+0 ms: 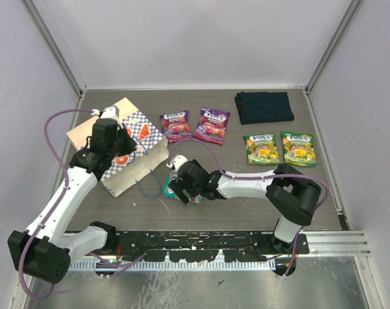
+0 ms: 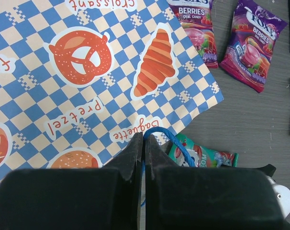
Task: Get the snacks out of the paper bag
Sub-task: Move the snack to the center of the board.
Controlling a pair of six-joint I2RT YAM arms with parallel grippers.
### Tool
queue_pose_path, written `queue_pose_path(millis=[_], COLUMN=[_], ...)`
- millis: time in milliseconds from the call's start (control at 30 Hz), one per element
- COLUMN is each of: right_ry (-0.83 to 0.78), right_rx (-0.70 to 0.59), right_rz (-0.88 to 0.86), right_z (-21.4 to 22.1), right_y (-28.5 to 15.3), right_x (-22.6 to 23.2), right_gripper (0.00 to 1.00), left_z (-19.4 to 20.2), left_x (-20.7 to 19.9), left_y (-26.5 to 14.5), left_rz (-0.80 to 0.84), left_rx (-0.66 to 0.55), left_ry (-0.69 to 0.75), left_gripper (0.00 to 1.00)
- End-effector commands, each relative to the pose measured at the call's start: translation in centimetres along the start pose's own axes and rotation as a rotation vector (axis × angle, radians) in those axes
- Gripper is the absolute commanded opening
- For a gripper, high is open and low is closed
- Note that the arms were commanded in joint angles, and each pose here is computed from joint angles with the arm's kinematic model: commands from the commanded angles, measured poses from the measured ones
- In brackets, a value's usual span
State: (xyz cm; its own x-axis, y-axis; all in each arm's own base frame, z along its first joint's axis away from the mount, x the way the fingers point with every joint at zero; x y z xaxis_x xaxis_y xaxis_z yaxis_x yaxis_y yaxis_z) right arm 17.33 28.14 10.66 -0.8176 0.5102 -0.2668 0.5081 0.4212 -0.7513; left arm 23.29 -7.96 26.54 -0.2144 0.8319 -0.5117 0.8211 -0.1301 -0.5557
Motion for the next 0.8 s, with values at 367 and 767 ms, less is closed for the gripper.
queue_pose_path(millis=[367, 767], right_ry=[0.730, 1.077], right_rx=[0.204, 0.261], right_rz=[0.381, 0.669], right_z=[6.0, 5.5], right_y=[1.1, 1.0], right_x=[-4.9, -7.8], right_gripper=[1.00, 1.00], left_z=[-1.0, -1.2], left_x=[-0.9, -1.0], left_y=[-0.6, -1.2], left_rz=[0.087, 0.080], left_rx=[-0.047, -0.046], left_ry=[0.004, 0.001], left_gripper=[0.00, 0.00])
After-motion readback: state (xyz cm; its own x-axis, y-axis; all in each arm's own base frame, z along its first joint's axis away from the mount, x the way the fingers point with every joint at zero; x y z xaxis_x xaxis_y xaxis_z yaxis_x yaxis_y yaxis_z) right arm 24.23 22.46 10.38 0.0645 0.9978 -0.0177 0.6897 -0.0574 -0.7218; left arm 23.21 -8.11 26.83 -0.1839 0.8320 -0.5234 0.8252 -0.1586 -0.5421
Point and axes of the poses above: each gripper's point midway between its finger pads, its own y axis out along the fingers, its own x axis along the line the jaws close on, z = x × y, the point moved 10 cm from there along -y, back along the fingers, and after that the axes turned 15 degrees about -y, right-handed, at the moved point
